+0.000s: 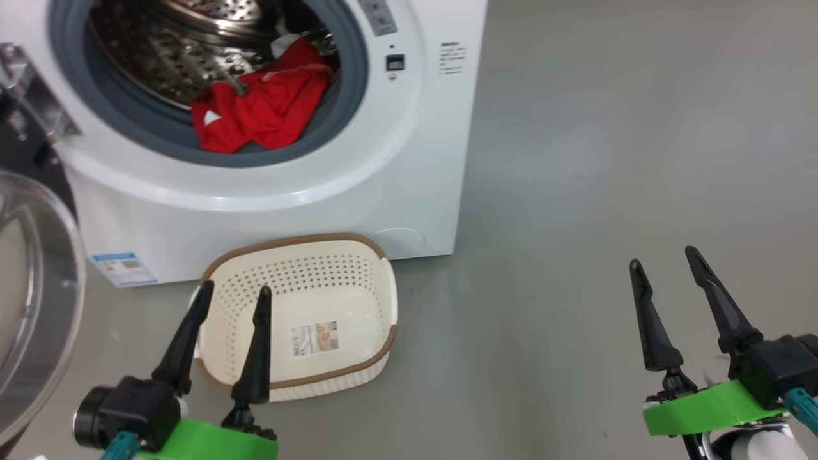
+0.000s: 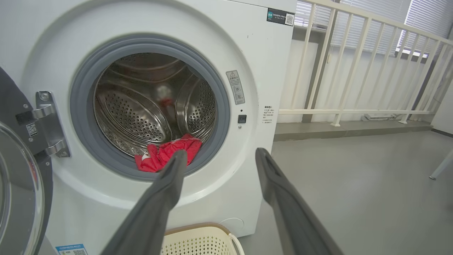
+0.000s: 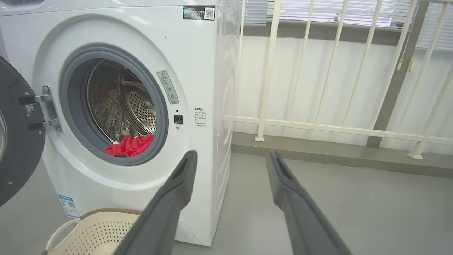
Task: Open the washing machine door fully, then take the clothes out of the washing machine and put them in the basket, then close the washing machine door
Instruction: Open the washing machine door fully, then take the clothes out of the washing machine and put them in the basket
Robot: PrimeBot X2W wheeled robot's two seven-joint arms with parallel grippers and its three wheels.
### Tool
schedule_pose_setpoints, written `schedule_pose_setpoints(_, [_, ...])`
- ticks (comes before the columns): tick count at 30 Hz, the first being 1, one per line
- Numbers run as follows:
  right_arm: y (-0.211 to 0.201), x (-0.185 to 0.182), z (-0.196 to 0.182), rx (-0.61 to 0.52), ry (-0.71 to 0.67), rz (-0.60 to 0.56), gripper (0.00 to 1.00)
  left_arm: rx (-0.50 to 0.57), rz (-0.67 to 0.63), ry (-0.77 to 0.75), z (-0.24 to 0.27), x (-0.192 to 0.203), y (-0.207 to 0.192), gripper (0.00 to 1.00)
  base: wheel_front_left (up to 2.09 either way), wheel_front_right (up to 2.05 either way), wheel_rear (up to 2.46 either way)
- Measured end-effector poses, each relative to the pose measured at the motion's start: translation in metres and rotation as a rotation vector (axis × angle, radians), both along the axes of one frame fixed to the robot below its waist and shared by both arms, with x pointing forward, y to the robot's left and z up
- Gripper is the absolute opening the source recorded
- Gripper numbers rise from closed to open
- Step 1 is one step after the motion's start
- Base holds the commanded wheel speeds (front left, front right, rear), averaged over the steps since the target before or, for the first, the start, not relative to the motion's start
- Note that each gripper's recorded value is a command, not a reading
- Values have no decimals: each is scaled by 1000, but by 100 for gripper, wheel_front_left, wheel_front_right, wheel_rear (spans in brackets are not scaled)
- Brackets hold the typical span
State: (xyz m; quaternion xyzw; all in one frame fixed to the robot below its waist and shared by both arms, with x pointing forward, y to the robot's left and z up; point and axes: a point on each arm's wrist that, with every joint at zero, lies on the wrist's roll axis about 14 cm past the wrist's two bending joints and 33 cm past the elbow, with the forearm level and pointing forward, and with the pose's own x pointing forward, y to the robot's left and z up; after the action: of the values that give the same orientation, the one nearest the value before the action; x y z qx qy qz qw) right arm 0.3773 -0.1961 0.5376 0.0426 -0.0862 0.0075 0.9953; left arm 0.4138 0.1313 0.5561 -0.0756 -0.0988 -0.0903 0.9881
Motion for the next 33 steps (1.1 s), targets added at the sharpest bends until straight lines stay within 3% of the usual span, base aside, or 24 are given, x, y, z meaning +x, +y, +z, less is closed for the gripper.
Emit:
schedule_pose_setpoints(13, [-33,-32,14,-8,-50,-109,100,17,-26,44,-16,-12,-12,100,0,0,0])
schedule_pose_setpoints(22, [-39,-62,5,-17,-25,-140,100,28,-4,72,-25,-36,-5,100,0,0,0])
schedule_pose_setpoints(33, [-37,-70,11,-18,-47,-134,100,7,50,72,-24,-51,9,100,0,0,0])
